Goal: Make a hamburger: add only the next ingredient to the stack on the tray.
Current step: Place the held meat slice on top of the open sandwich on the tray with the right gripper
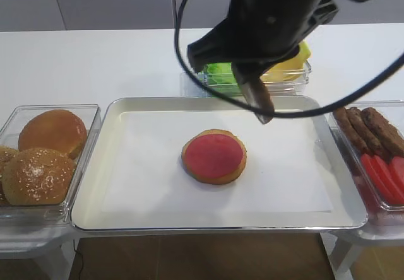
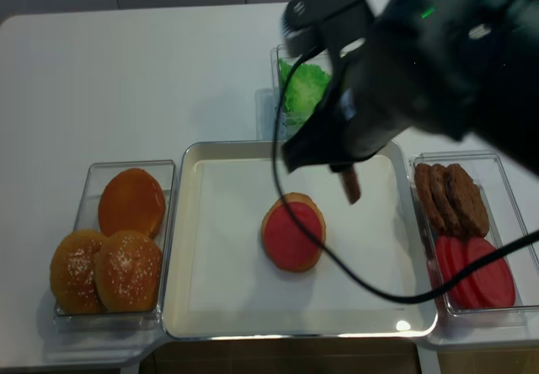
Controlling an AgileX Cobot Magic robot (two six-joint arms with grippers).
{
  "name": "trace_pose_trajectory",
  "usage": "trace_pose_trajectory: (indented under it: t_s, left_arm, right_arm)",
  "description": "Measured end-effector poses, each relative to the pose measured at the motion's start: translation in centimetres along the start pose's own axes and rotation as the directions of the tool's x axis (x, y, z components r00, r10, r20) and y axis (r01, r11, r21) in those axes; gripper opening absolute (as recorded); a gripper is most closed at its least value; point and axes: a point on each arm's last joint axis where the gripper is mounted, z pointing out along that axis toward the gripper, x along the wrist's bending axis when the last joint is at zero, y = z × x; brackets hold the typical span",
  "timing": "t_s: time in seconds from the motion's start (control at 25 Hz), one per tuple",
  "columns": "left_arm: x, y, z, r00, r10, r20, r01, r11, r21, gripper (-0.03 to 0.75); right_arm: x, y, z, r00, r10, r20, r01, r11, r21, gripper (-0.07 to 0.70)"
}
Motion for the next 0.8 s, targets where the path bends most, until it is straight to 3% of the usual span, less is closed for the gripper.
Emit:
trace_pose_trajectory:
  t_s: [0.28,0.8]
  left_arm:
    - [0.0,0.0,0.0,1.000,0.000,0.000,0.000,1.000,0.000,0.304]
    - [0.0,0.0,0.0,1.000,0.000,0.000,0.000,1.000,0.000,0.304]
  right_arm:
    - [3.4,0.0,4.2,0.997,-0.078,0.015,0.077,0.996,0.052,0.146]
    - [4.2,0.0,5.9,0.994,-0.106,0.023,0.104,0.993,0.064,0.146]
